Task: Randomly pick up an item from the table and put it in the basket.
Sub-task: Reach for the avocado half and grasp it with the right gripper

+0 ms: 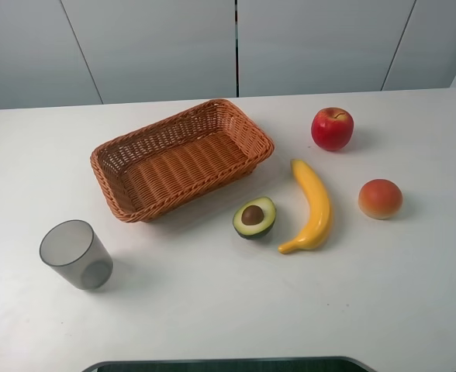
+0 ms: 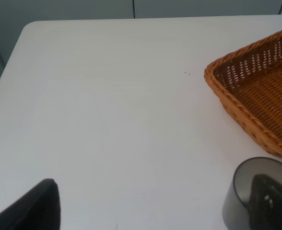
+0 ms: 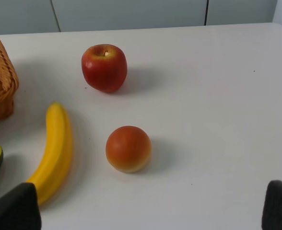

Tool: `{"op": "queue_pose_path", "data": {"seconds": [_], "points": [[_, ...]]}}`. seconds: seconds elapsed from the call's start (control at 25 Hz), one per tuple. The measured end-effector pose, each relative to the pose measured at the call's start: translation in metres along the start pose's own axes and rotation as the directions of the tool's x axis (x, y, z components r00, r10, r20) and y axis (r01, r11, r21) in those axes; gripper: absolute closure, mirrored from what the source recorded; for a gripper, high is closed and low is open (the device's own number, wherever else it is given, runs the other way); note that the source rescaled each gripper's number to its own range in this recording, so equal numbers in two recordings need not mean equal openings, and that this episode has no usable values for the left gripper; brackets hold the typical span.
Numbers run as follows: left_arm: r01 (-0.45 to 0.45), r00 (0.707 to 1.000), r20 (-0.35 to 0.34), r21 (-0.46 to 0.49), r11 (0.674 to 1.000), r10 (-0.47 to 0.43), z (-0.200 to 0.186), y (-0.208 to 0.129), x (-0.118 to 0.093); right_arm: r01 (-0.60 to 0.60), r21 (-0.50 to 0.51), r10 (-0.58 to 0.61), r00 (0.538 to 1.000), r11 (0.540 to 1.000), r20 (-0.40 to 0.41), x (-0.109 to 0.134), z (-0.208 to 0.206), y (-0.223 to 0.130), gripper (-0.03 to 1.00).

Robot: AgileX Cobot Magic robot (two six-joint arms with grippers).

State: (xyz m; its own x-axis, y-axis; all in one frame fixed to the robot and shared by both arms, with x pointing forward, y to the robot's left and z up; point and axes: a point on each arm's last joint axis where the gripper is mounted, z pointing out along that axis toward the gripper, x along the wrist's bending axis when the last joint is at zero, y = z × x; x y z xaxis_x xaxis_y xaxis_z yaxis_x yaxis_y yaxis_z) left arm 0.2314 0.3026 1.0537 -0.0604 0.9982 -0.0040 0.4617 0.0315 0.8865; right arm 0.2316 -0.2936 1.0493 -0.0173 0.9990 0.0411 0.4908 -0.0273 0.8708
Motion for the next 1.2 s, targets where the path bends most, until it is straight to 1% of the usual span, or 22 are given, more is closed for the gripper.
{"op": "queue_pose_path", "data": {"seconds": [1.2], "points": [[0.000,1.000,0.000,0.000,1.000,0.000,0.0000,0.0000,0.0000,0.000,0.000,0.000,1.000,1.000,0.000,0.0000,0.0000,0.0000,-0.03]]}}
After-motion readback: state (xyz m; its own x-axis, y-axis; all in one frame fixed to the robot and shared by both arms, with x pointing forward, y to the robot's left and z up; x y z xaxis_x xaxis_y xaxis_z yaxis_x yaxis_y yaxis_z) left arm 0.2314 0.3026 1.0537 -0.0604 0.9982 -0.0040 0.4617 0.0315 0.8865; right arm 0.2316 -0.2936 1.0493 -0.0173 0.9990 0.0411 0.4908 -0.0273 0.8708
